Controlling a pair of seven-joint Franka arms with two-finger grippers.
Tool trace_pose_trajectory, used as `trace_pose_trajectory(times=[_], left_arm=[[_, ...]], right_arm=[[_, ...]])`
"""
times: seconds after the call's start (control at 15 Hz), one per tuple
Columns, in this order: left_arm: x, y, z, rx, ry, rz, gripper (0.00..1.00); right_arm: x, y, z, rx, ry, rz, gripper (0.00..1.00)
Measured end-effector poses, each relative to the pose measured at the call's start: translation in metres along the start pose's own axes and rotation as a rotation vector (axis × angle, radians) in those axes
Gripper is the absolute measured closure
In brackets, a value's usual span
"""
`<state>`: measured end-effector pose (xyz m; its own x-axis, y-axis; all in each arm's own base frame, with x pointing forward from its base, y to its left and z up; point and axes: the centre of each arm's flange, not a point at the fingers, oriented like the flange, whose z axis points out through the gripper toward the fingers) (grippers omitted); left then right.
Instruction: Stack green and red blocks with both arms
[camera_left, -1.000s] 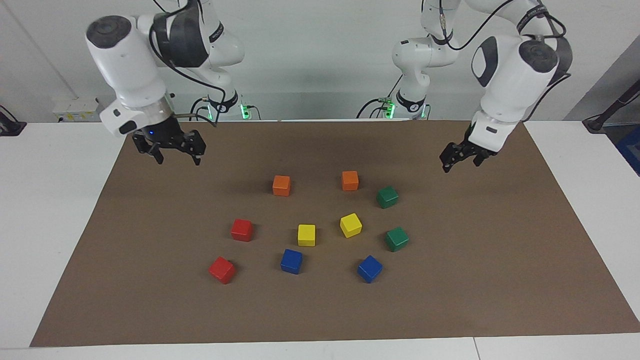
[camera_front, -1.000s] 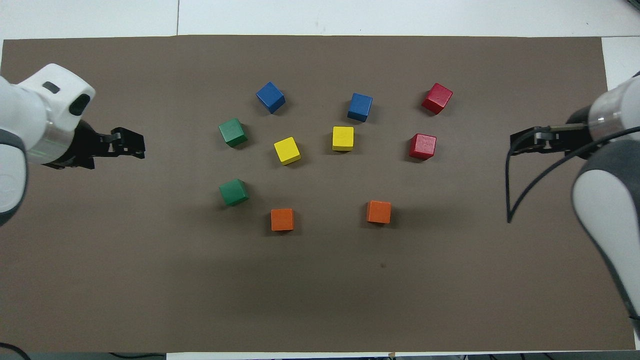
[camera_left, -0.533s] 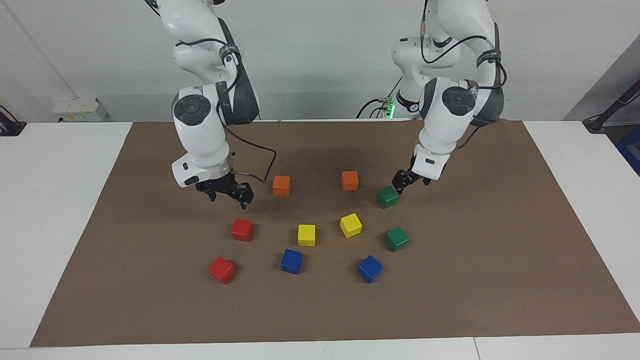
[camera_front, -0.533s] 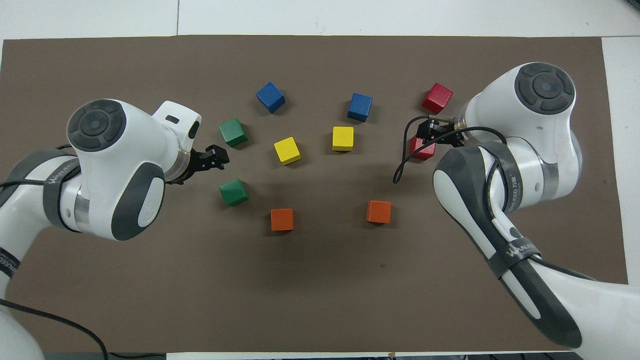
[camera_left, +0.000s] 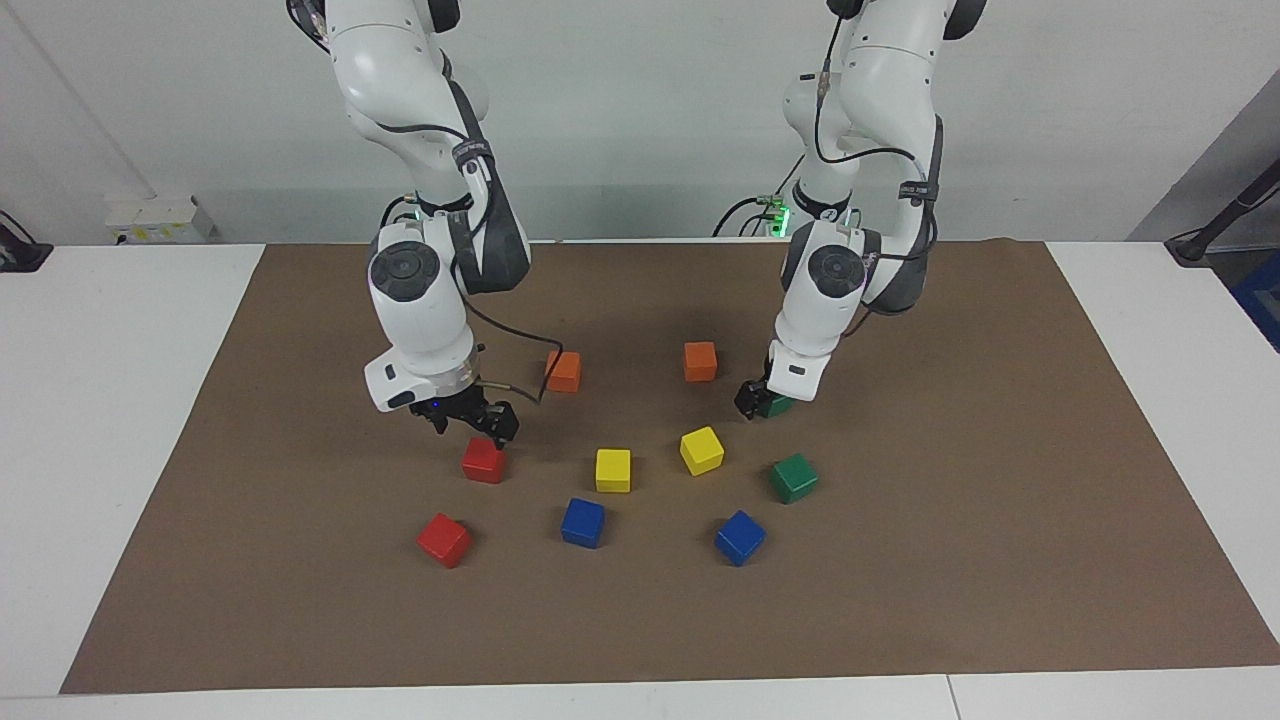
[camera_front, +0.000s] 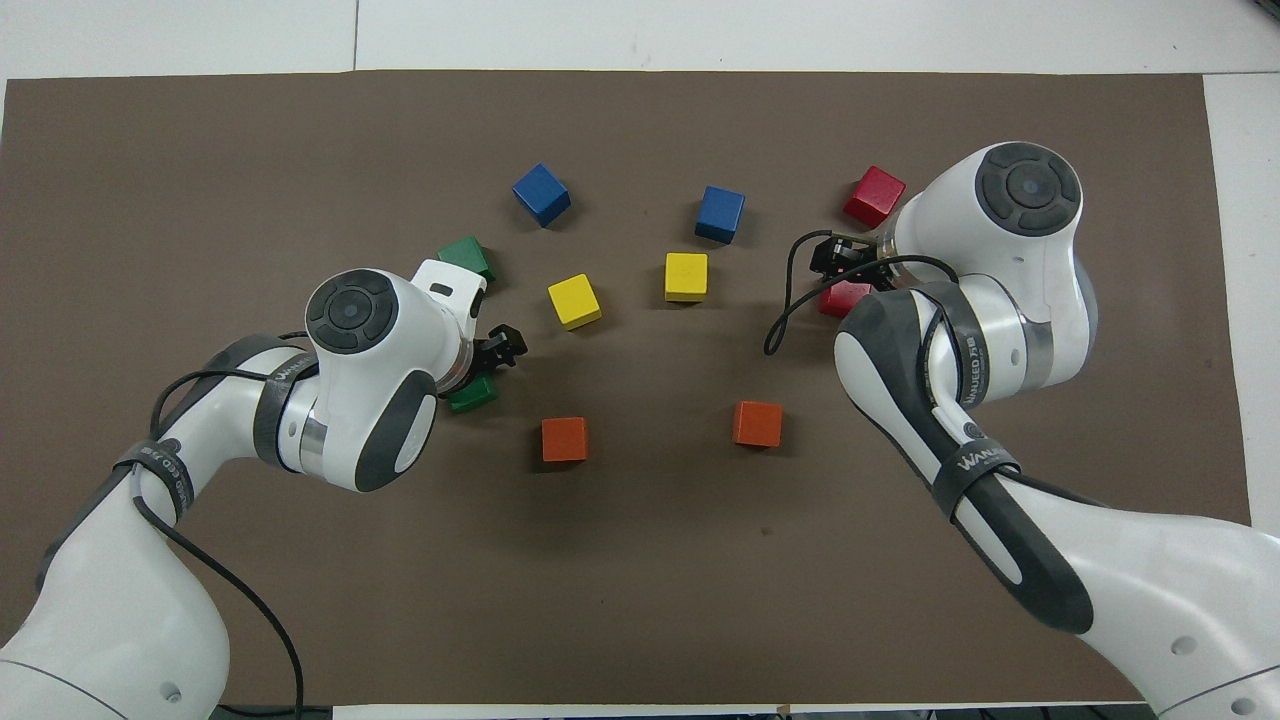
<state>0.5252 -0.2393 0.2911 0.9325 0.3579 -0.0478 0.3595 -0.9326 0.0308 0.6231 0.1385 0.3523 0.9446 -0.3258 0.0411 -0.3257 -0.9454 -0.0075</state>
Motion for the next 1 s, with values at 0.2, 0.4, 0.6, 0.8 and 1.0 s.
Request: trace_pose_trajectory(times=[0.2,0.4,0.6,0.8,1.0], left_arm=[[0.0,-0.001,0.001,0.003,-0.002,-0.002,0.08],[-0.007,0.0,-0.001,0.036,-0.032,0.01,0.43],[-0.005,-0.004,-0.008,0.069,-0.061,0.041,0.44],[0.05,-0.045,-0.043,0.076,-0.085,0.147,0.44],[0.123,-0.141,-0.062,0.037,-0.062,0.234,0.44]], right_arm=[[0.002,-0.001,0.019,-0.005,-0.003,-0.001,0.0],[0.003,-0.003,0.03,-0.006,-0.001,-0.001,0.0],[0.003,-0.002,0.039,-0.005,0.002,-0.001,0.01],[-0.003,0.0,0.052,-0.004,0.004,-0.002,0.04],[-0.011,-0.002,0.06,-0.005,0.001,-0.012,0.1]])
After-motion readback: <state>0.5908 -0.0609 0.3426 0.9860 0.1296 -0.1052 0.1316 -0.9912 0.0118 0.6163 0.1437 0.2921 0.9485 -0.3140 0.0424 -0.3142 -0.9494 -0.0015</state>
